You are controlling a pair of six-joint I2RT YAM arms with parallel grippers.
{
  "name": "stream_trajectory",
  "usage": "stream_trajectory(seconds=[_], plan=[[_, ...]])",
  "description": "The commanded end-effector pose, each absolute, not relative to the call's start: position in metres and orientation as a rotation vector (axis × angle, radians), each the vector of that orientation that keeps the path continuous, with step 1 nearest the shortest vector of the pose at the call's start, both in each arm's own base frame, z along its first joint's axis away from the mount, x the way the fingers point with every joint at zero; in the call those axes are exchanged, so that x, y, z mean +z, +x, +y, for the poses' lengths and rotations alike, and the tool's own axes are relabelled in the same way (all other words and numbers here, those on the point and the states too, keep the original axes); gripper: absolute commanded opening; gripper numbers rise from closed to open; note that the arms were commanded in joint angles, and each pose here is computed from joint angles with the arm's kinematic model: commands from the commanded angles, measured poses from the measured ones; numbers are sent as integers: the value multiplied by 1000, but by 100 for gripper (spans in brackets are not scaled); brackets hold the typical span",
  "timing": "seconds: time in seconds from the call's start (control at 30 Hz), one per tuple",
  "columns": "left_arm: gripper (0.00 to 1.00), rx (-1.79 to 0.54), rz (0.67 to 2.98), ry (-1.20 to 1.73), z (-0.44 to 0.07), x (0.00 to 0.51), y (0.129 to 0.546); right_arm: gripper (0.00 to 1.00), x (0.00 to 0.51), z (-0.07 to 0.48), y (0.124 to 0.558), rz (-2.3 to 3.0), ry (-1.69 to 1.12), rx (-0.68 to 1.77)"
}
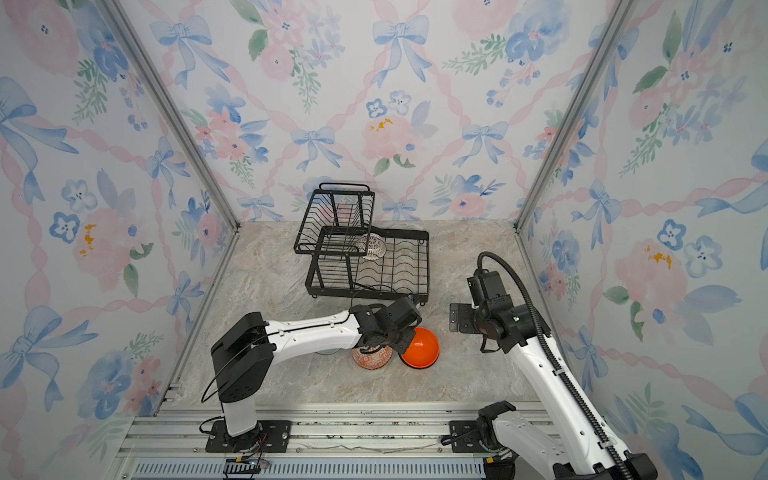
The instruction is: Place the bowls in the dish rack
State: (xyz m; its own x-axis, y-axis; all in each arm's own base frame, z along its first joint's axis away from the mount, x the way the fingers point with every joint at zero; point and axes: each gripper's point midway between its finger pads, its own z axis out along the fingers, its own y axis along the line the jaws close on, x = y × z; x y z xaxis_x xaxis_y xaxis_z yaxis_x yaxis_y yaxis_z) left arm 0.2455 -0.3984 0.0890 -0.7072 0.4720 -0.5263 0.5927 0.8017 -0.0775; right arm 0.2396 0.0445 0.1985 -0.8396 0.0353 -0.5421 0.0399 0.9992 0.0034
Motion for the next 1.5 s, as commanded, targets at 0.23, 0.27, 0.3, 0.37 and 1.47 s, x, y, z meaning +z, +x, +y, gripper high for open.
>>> stream_trajectory(seconds=[0.23, 0.27, 0.3, 0.37, 1.47], plan=[[0, -398, 2396, 747, -408, 138, 258, 97, 208, 45, 236, 2557, 22, 7], [0, -401, 2389, 740, -408, 142, 258, 97, 209, 46, 236, 2557, 17, 17], [0, -405, 2380, 733, -407, 147, 260, 97, 211, 48, 236, 2553, 14, 32], [0, -408, 2361, 714, -405, 157, 263, 97, 215, 54, 236, 2549, 3, 79], [0, -368, 2143, 499, -380, 261, 310, 54, 223, 125, 290, 2470, 85, 385]])
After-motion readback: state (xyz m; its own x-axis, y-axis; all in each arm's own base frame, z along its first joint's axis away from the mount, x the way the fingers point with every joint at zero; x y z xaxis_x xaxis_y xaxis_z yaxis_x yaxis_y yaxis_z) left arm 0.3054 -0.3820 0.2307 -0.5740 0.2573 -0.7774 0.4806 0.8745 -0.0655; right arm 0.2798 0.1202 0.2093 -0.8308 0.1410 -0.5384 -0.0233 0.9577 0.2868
